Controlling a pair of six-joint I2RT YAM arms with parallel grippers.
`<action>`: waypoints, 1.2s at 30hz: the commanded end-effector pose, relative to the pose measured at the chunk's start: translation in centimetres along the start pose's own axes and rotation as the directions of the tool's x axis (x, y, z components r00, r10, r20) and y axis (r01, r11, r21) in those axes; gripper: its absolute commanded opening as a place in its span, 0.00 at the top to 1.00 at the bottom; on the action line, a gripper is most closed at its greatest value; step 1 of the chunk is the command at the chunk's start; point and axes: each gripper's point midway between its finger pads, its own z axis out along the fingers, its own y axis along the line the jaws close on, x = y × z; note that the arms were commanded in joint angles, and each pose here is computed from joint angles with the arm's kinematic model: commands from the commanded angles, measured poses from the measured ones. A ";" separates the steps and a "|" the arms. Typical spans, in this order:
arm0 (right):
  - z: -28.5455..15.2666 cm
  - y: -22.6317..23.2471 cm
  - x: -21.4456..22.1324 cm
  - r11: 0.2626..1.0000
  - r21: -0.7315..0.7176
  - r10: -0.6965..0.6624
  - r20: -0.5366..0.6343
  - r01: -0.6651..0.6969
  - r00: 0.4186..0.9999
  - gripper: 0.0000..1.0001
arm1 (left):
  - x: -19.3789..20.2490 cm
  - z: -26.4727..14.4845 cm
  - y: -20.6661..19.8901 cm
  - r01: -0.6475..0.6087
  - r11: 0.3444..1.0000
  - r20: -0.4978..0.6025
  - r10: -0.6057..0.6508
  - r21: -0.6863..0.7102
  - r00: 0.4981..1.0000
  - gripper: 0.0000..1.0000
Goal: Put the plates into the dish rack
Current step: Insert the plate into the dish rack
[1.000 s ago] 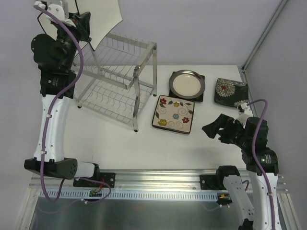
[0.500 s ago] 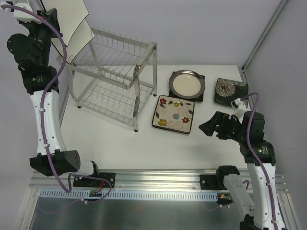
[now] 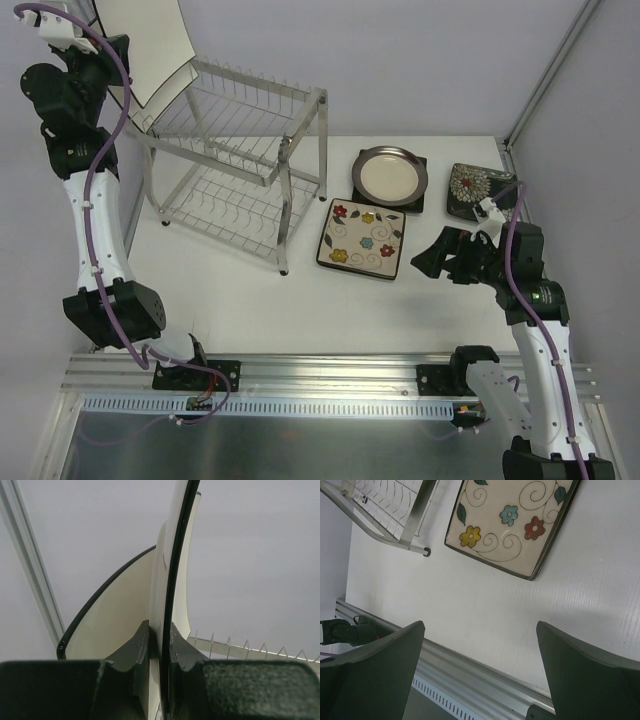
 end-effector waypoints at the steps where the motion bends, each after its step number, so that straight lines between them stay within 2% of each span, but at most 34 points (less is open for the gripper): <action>1: -0.6 1.4 -1.7 0.996 -0.045 -0.071 0.050 0.074 0.996 0.00 | -9.8 -1.0 -2.8 -0.132 0.988 0.304 0.103 0.075 0.947 1.00; 27: -0.2 1.3 -1.6 0.996 -0.054 -0.066 0.039 0.068 0.997 0.01 | -4.2 0.2 -1.5 -0.266 0.959 0.218 0.241 0.093 0.946 1.00; 36: -0.3 1.3 -1.6 0.996 -0.051 -0.068 0.041 0.070 0.997 0.00 | -2.3 0.1 -1.2 -0.238 0.967 0.175 0.219 0.096 0.960 1.00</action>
